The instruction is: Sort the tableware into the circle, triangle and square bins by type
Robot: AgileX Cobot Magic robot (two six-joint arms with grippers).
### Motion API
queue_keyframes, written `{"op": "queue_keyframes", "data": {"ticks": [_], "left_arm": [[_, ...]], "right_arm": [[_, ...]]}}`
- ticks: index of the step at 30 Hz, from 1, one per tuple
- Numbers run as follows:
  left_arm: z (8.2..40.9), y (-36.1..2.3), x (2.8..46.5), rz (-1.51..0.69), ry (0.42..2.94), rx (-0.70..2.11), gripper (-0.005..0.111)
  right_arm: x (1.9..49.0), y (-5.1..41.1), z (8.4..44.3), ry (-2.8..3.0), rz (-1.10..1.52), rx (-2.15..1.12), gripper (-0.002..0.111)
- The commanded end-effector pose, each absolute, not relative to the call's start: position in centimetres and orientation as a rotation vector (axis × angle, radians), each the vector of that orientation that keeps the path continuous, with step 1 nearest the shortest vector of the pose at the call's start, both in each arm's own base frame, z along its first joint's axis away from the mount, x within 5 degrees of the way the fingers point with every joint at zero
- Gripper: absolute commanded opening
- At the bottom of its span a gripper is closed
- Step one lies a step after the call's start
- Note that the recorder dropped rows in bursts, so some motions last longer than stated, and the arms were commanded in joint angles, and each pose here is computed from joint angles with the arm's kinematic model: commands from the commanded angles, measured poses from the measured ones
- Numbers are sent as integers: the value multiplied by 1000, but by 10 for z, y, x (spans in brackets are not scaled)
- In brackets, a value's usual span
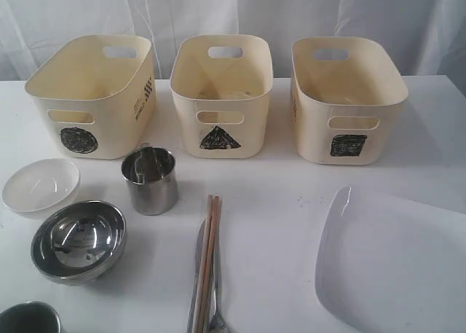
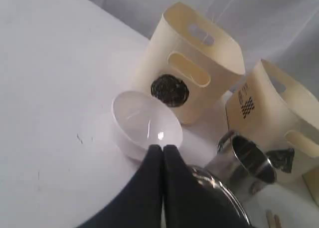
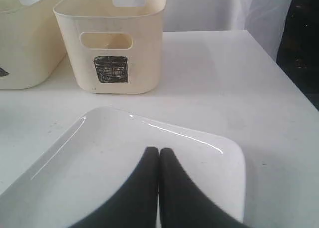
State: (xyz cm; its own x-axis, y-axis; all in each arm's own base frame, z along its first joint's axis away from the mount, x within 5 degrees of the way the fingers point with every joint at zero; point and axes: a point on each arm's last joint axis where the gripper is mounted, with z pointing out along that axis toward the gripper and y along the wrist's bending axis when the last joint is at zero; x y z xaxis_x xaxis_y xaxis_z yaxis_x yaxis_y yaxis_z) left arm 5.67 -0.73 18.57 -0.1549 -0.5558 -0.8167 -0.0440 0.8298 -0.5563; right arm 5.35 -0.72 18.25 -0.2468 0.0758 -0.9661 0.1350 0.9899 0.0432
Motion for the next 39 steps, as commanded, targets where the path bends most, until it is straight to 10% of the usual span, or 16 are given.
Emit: {"op": "queue_keyframes", "data": {"ticks": [1,6,14,29,39], "left_arm": [[201,3,57,-392,1486,-465,0],[242,13,52,-303,1228,-453,0],[311,-12,111,-196,1885,37,0],[231,-18,147,-431,2864,305,2],[217,-29,142,-603,2819,227,87]], "right_arm": [[53,-7,183,1812,-57,158,0],[53,-7,183,1812,-57,158,0],[53,-7,183,1812,-57,158,0],[53,-7,183,1812,-57,158,0],[53,-7,183,1812,-57,158,0]]}}
